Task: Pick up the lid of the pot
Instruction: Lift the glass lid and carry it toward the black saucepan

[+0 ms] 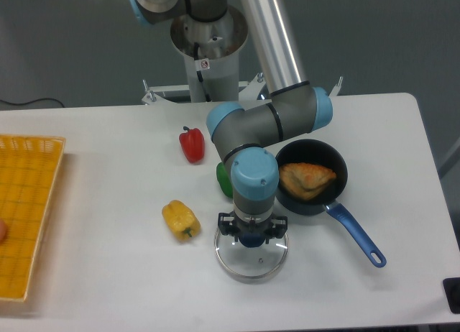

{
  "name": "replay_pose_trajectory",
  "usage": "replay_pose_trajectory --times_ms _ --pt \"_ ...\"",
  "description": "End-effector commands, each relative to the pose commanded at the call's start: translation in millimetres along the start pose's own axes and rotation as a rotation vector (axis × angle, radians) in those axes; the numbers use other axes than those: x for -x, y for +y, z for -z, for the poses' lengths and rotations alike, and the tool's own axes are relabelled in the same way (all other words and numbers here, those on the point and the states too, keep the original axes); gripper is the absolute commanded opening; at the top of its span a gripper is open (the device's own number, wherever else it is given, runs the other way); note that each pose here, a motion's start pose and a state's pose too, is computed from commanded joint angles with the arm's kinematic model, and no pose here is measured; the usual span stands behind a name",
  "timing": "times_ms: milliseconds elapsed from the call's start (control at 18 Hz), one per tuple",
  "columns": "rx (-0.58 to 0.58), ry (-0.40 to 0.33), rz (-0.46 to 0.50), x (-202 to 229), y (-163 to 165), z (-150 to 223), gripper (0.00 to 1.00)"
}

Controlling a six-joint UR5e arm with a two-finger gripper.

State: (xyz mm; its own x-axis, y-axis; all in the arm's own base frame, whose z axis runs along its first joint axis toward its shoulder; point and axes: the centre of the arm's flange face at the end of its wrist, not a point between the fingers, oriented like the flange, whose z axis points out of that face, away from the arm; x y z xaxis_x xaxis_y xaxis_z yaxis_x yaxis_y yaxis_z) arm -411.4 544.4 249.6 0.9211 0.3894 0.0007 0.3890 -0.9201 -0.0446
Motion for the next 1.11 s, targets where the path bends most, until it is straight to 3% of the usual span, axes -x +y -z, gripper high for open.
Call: replay_pose_trajectory --times_ms 167,333,611,1111 --pt "-0.003 -0.001 -0.003 0 0 8 0.55" --pt "0.016 0.012 -0.091 -4 6 24 0.55" --pt "-0.002 0.025 -0.109 -5 12 50 0.55" --pt "0.042 0.052 -0.254 2 31 86 0.55"
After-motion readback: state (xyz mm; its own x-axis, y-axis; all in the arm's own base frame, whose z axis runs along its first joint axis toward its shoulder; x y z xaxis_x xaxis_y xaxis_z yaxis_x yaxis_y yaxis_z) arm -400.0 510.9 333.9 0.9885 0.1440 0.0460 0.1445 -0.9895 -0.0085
